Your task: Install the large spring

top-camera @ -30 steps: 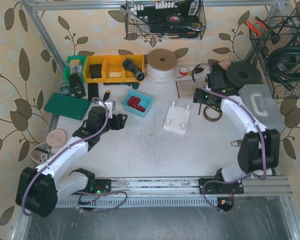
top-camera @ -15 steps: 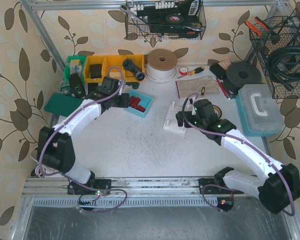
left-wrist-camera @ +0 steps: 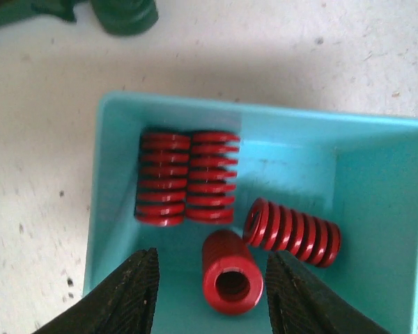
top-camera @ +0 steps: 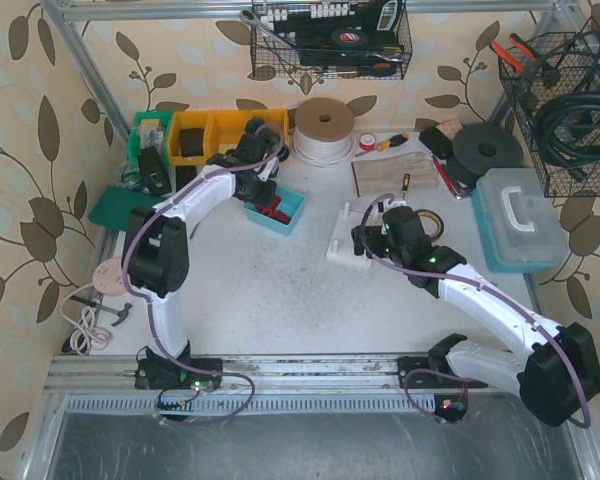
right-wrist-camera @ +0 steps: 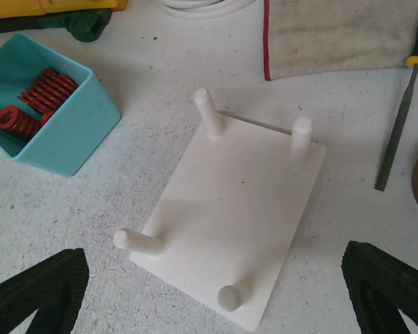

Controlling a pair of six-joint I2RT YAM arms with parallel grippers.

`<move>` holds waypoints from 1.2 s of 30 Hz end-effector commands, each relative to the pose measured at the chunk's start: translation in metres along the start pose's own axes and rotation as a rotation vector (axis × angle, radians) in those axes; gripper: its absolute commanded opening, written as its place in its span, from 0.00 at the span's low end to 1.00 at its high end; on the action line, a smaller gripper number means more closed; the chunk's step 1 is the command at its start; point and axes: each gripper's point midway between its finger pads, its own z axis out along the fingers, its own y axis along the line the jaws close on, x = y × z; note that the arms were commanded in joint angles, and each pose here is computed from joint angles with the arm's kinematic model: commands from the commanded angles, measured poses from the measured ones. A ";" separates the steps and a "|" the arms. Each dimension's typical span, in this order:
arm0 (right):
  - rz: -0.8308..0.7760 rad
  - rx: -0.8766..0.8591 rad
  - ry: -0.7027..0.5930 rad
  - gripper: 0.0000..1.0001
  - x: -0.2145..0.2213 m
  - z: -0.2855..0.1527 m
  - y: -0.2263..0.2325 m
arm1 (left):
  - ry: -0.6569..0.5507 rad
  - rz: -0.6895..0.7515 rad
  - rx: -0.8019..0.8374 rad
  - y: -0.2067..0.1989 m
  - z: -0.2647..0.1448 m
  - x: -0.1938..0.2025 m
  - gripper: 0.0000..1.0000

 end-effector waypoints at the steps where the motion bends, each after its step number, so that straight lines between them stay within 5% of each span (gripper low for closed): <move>1: 0.005 -0.009 -0.048 0.97 -0.014 -0.003 0.008 | -0.004 0.128 -0.011 -0.003 -0.005 -0.023 0.47; 36: -0.031 -0.001 -0.059 0.95 -0.015 -0.004 0.011 | 0.151 0.148 0.011 -0.004 0.074 -0.003 0.44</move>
